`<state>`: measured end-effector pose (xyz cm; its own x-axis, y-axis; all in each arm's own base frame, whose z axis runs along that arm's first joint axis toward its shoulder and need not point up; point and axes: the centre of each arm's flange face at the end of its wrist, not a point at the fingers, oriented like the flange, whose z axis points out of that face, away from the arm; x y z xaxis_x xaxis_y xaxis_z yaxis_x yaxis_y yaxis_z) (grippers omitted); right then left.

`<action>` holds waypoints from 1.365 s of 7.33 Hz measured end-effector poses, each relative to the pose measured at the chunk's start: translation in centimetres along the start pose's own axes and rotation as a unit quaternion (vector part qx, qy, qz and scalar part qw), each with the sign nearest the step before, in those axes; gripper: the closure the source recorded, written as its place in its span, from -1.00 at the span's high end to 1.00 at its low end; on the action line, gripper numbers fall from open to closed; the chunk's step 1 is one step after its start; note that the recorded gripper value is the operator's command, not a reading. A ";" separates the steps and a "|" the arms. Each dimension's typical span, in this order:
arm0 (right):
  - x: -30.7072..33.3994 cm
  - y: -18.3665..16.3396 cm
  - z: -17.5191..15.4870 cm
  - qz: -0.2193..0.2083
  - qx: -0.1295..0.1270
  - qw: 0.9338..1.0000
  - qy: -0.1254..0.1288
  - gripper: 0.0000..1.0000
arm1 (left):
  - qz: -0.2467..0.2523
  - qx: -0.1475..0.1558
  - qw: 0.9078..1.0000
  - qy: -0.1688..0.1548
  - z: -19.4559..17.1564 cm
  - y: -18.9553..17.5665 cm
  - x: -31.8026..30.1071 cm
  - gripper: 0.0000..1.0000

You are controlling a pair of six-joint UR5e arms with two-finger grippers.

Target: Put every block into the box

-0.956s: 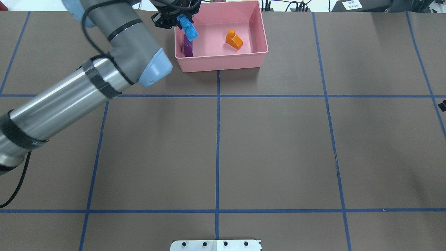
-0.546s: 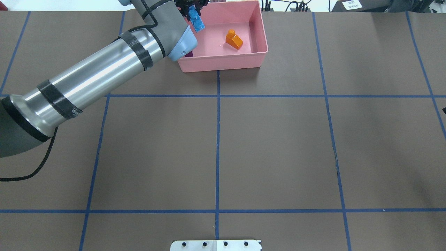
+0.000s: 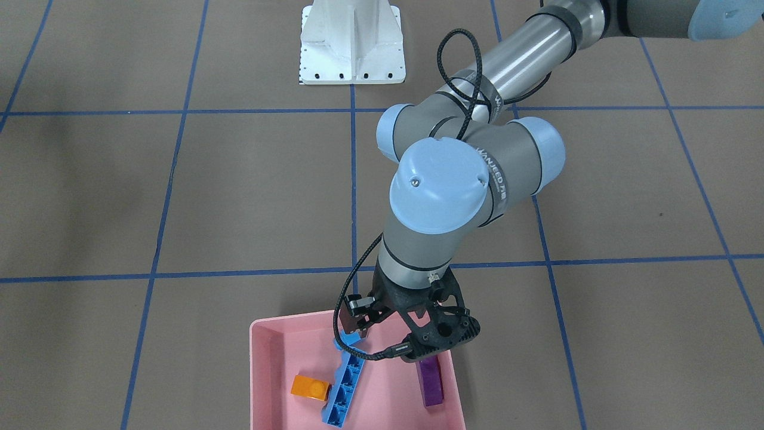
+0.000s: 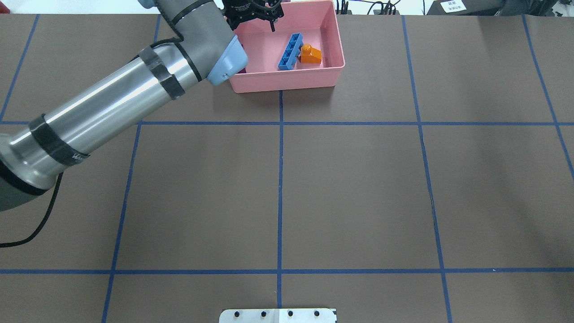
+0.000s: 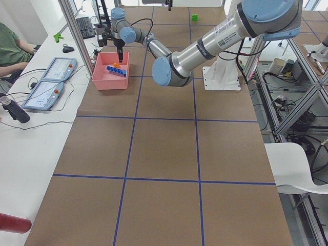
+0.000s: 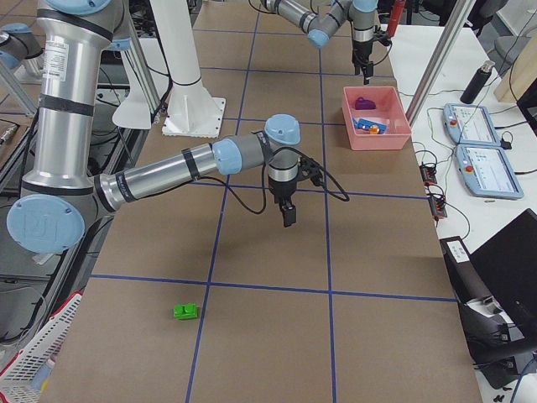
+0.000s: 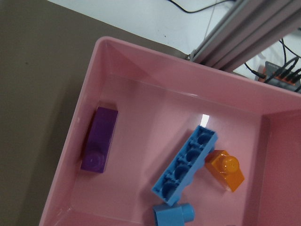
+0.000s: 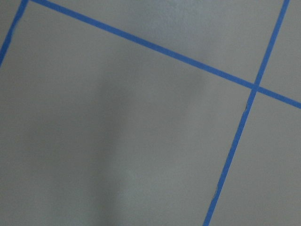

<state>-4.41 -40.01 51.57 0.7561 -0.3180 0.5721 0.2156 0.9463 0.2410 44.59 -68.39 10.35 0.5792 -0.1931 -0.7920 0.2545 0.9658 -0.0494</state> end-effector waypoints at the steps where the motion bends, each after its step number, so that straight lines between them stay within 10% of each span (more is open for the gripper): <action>1: 0.6 2.0 0.7 0.017 0.004 1.000 0.000 0.99 | 0.046 -0.013 0.999 -0.010 -0.4 2.5 -5.3 1.00; 5: 4.6 12.7 5.1 0.044 0.022 0.999 -0.005 0.99 | 0.221 -0.048 0.972 -0.059 -3.1 12.9 -33.8 1.00; 10: 10.5 25.0 13.5 0.052 -0.010 0.998 -0.023 1.00 | 0.237 -0.067 0.968 -0.049 -5.4 13.8 -39.0 1.00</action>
<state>0.55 -20.52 74.19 0.7456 -0.2203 0.6289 0.1499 0.9750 0.1638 21.28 -46.55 37.28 0.6783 0.2679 -0.6842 -0.1567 0.9625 0.2215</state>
